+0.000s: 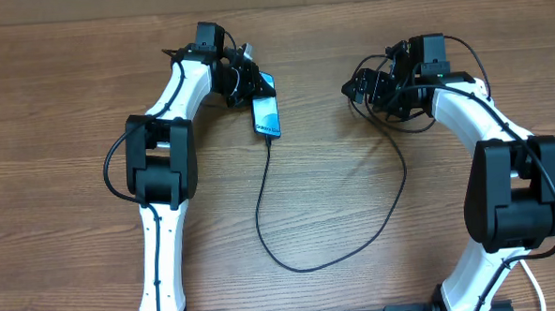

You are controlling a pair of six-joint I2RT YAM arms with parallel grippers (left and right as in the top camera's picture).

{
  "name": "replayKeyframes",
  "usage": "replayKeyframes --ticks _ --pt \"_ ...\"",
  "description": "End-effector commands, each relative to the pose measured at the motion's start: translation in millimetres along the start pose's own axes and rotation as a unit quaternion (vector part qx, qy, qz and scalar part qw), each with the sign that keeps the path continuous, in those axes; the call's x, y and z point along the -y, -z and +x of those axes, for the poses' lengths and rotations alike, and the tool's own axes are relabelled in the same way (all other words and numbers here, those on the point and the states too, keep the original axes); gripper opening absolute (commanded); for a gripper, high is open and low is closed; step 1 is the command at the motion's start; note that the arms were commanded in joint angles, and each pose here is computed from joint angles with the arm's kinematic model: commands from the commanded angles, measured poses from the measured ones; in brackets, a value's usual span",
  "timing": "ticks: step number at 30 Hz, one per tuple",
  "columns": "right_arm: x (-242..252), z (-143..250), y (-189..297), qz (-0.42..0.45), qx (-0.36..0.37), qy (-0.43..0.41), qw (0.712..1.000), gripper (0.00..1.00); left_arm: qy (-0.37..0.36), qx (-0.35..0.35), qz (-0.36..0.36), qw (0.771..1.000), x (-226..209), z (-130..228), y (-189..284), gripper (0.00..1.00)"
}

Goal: Plug charger to phone and switch on socket
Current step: 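Lower the plugged phone toward the table with the left gripper, then lay the phone flat on the table and open the left gripper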

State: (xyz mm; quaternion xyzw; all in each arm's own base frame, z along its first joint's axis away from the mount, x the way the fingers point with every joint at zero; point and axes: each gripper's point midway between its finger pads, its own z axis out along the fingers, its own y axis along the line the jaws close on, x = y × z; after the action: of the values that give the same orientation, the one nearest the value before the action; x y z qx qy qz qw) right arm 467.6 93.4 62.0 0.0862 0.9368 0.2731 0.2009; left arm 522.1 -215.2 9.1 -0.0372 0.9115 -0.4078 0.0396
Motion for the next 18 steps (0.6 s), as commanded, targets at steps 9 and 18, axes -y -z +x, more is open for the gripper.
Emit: replayKeyframes --ticks 9,18 --pt "-9.2 -8.0 10.0 -0.003 0.016 0.014 1.000 1.00 0.010 -0.009 0.004 1.000 -1.9 3.1 -6.7 0.24" --pt "-9.0 -8.0 10.1 -0.002 0.016 0.014 1.000 1.00 0.012 -0.010 0.003 1.000 -2.3 3.9 -6.7 0.32"
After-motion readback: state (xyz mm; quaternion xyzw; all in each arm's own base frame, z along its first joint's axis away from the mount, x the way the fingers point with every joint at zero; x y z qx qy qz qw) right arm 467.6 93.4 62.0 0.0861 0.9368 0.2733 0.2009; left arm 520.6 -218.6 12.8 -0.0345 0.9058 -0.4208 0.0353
